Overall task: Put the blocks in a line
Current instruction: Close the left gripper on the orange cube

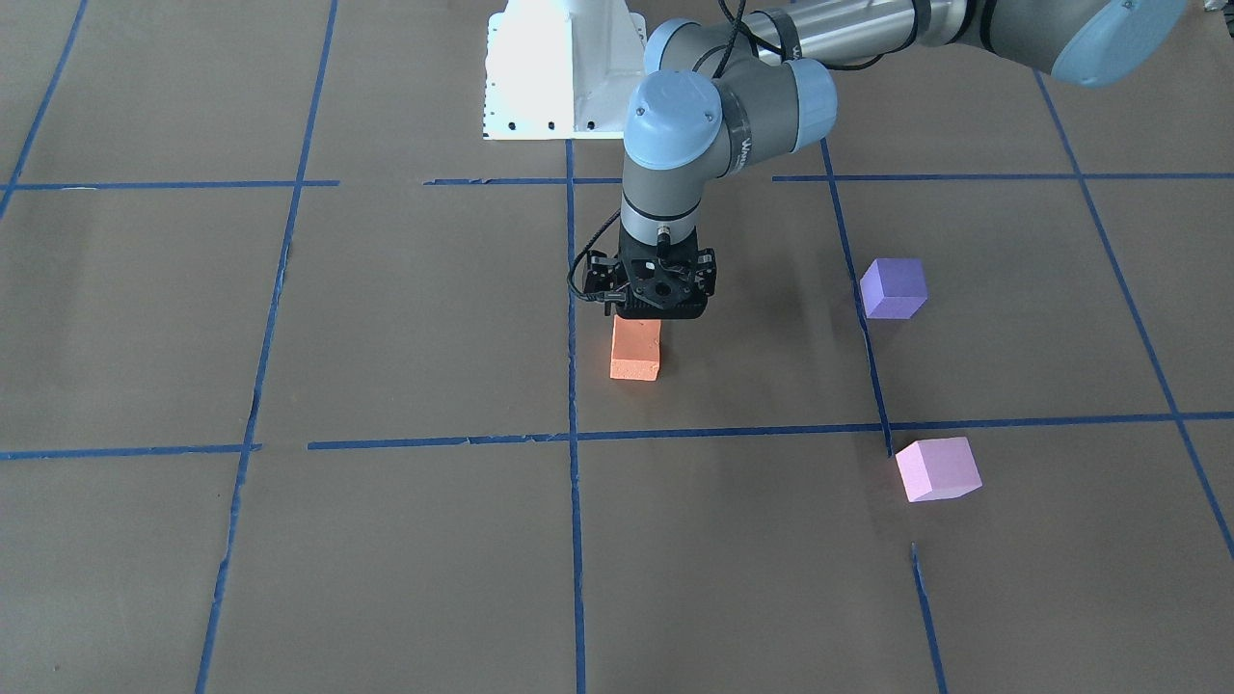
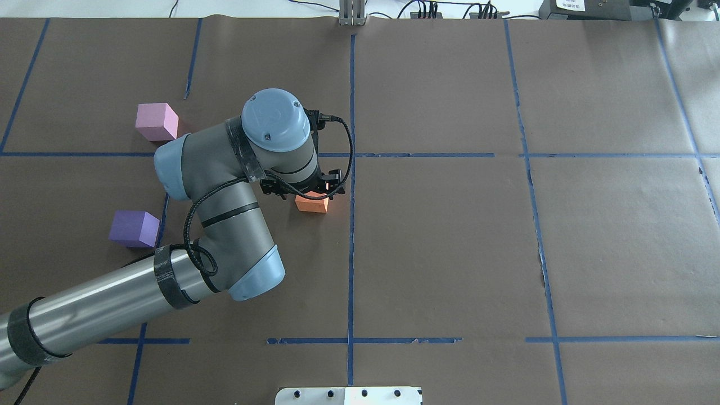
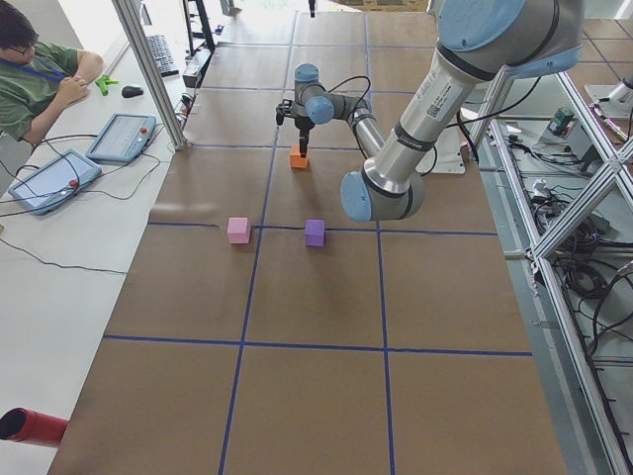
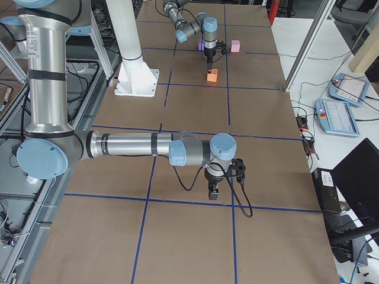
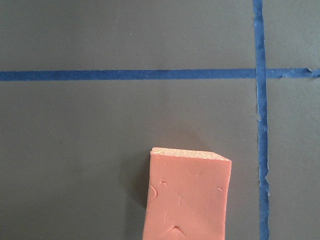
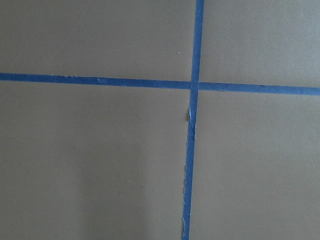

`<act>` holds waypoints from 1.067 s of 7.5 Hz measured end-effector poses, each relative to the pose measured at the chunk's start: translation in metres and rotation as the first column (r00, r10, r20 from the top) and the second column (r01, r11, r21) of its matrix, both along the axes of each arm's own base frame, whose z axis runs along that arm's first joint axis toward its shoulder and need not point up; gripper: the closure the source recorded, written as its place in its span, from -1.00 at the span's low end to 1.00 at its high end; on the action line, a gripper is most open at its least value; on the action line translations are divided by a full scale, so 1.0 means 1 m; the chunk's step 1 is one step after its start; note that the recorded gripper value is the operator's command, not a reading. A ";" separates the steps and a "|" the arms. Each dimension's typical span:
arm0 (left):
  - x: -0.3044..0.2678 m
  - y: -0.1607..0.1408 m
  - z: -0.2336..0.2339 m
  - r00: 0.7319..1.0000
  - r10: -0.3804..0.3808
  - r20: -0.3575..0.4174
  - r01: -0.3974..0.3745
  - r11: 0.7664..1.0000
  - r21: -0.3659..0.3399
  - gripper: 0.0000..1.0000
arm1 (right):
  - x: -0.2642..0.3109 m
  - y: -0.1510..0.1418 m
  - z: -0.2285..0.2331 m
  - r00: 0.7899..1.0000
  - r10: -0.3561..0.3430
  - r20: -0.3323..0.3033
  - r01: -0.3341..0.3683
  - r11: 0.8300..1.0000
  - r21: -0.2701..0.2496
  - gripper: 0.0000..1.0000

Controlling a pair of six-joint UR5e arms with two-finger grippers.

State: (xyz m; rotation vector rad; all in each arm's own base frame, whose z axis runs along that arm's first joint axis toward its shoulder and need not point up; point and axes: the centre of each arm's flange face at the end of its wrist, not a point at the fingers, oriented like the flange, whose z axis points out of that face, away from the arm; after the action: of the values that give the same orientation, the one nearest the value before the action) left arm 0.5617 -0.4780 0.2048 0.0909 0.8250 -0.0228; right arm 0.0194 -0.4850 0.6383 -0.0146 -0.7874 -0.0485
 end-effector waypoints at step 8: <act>0.021 -0.008 0.020 1.000 -0.004 -0.010 0.004 1.000 0.019 -0.57 | 0.000 0.000 0.000 1.000 0.000 -0.001 0.000 1.000 0.000 -1.00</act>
State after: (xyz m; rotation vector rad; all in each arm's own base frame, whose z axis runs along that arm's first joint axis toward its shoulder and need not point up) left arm 0.5832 -0.4859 0.2251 0.1108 0.8354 -0.0192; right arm 0.0195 -0.4852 0.6382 -0.0143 -0.7867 -0.0485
